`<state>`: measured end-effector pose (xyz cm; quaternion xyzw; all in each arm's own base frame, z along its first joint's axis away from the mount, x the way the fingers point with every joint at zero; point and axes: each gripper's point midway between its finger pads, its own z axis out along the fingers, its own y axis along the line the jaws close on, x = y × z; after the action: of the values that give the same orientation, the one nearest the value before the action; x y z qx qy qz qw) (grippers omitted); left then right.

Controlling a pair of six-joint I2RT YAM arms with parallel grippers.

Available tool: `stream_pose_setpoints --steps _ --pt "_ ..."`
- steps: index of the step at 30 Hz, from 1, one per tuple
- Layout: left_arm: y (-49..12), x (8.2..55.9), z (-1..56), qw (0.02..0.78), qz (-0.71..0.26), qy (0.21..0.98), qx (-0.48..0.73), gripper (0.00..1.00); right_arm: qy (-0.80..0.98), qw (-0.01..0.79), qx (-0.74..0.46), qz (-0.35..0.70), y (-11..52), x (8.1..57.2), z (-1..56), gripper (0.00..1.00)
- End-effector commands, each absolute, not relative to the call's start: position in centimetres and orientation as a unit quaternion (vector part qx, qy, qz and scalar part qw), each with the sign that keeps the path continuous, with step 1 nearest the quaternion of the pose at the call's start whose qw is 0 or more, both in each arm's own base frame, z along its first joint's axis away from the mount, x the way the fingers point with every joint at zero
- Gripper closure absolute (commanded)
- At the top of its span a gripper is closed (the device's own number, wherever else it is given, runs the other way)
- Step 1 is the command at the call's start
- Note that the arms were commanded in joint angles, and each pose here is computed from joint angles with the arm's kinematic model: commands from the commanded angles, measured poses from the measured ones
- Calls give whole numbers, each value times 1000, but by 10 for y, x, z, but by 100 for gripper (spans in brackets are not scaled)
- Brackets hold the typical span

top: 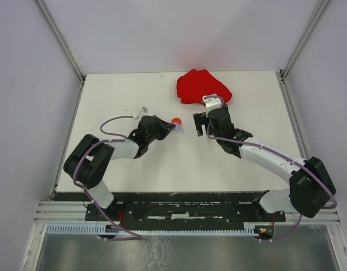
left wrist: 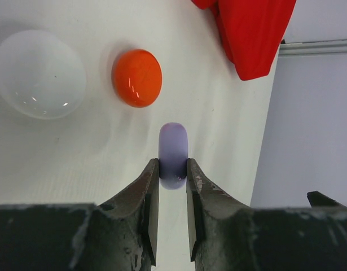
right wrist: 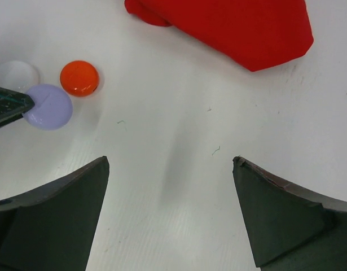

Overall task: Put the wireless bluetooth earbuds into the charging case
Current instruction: Place the charging case at the center of the board.

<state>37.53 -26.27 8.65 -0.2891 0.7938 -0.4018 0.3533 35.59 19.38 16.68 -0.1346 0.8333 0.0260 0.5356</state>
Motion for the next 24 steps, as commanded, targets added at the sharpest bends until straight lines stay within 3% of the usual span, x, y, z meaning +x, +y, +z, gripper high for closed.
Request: stream_pose_setpoints --steps 1,16,24 --pt "-256 380 83 389 -373 802 -258 97 832 537 -128 43 201 361 180 1" --pt "-250 369 52 368 -325 836 -247 97 836 533 -120 43 197 362 176 1" --pt "-250 360 39 350 -319 848 -239 78 837 532 -117 46 196 361 175 1"
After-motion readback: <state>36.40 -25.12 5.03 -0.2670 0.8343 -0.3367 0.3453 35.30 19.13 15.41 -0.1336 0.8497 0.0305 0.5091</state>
